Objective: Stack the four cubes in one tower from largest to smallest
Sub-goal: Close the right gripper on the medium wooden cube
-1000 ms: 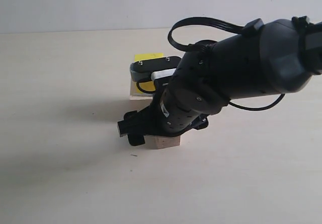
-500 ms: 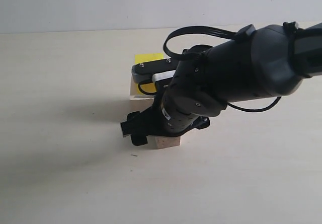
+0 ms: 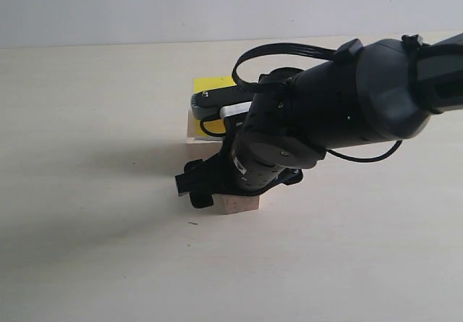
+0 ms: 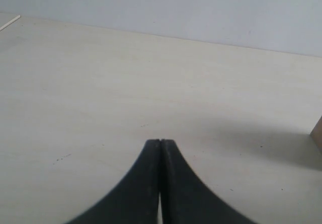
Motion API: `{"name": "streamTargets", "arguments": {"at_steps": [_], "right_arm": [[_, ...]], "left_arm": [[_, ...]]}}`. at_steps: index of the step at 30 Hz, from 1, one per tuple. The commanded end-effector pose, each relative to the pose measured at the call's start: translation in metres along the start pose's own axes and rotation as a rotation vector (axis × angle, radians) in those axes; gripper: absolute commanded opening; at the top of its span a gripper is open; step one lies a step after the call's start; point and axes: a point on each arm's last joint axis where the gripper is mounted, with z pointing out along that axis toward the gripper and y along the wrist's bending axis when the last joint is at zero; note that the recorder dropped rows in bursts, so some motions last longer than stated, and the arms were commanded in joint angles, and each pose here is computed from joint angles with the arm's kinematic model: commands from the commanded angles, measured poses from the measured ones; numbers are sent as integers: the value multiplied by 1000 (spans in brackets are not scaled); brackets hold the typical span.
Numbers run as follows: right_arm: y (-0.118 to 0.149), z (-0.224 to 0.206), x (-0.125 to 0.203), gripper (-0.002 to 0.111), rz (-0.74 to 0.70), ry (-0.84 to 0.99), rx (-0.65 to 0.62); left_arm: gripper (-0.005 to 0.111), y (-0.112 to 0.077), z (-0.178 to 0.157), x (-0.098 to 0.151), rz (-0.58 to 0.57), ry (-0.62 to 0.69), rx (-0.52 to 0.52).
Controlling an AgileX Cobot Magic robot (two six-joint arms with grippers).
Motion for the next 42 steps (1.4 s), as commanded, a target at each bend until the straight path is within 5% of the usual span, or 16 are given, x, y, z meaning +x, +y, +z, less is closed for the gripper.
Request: {"name": "streamTargets", "arguments": {"at_steps": [1,23,42], "right_arm": [[-1,5,2,89,-4,9,11],[-1,10,2,83,1,4,29],[-6,7,6,0,33,49,87]], "left_arm": [[0,0,0,0,3,-9,6],[0,0,0,0,3,-9,6],[0,0,0,0,3,-9,6]]}}
